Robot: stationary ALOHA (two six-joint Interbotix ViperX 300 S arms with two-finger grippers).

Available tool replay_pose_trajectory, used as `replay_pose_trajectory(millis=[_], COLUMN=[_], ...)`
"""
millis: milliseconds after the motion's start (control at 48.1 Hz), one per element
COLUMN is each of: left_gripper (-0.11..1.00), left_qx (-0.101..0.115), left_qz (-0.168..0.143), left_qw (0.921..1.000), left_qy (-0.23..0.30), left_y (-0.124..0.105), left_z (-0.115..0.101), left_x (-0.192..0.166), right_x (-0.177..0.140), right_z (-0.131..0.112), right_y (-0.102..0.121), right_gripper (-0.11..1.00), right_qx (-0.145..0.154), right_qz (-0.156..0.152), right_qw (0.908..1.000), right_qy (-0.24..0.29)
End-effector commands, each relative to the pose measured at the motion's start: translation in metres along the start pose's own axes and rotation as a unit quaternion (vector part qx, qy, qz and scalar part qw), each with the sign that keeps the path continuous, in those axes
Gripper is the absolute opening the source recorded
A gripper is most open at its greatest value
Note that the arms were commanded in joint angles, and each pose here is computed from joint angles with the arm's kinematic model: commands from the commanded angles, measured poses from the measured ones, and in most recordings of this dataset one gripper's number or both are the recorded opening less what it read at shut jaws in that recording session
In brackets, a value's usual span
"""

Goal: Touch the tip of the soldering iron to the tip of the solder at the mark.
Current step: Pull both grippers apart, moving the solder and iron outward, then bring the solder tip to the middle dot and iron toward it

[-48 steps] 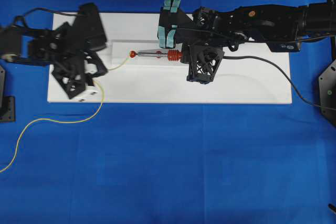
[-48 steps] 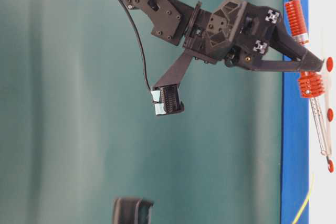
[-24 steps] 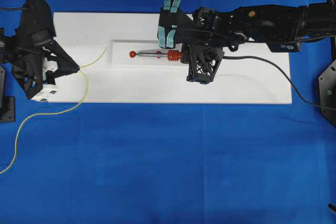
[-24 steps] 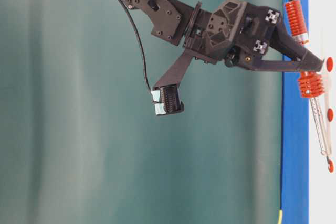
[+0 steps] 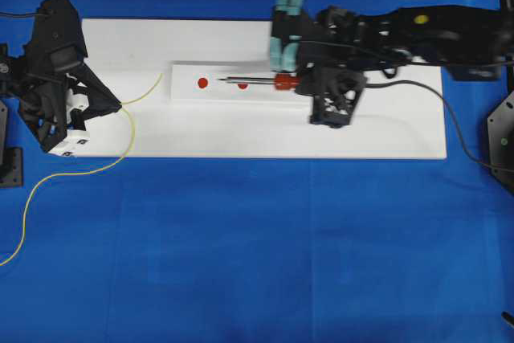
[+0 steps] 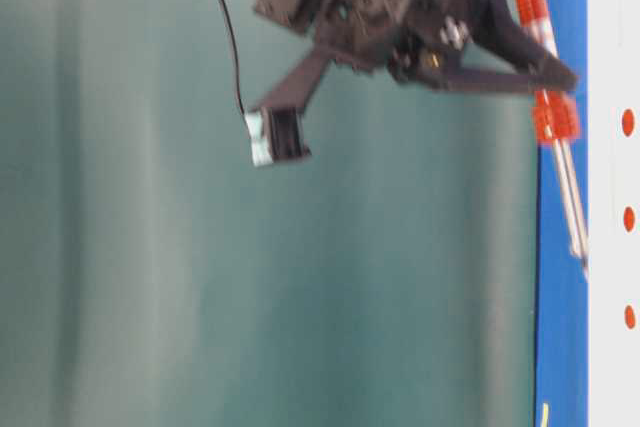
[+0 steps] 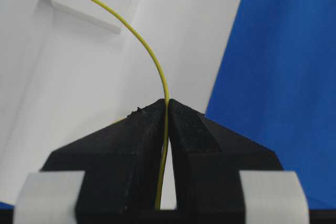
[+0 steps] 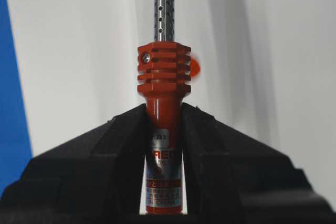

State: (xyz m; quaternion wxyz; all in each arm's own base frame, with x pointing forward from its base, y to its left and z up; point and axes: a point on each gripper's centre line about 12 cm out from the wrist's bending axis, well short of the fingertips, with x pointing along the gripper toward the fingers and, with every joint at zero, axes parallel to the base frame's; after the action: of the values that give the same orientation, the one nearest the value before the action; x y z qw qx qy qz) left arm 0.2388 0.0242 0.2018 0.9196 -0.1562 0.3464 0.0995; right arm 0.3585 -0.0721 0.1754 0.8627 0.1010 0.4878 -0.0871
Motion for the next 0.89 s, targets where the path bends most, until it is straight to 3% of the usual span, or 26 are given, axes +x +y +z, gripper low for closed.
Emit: replay_pose_trajectory(millis=[0,229,520,873], left_gripper=[0.03,0.03,0.03,0.03], left_qx=[0.0,-0.011,-0.01,0.0], left_qz=[-0.004,-0.002,0.002,0.006], left_qw=[0.9999,0.9999,0.9999,0.9994], left_qy=[-0.012,-0.006,0.007,0.033], left_y=[-0.003,-0.004,-0.007,-0.021], left_z=[0.008,0.01,0.021,0.055], left_x=[-0.001,0.003,0.018,0.068], right_x=[-0.021,-0.031,-0.032,-0.032], right_z=[-0.004,-0.029,-0.029,-0.029], right_y=[-0.002,-0.008,-0.013,-0.013], right_gripper=[0.06,0.06,0.06,0.06], right_qx=[0.004,0.017,0.022,0.021], right_qz=[-0.002,-0.014,-0.036,-0.036], right_qw=[0.9999,0.9995,0.9989,0.9989], right_qy=[-0.013,0.023,0.02,0.02])
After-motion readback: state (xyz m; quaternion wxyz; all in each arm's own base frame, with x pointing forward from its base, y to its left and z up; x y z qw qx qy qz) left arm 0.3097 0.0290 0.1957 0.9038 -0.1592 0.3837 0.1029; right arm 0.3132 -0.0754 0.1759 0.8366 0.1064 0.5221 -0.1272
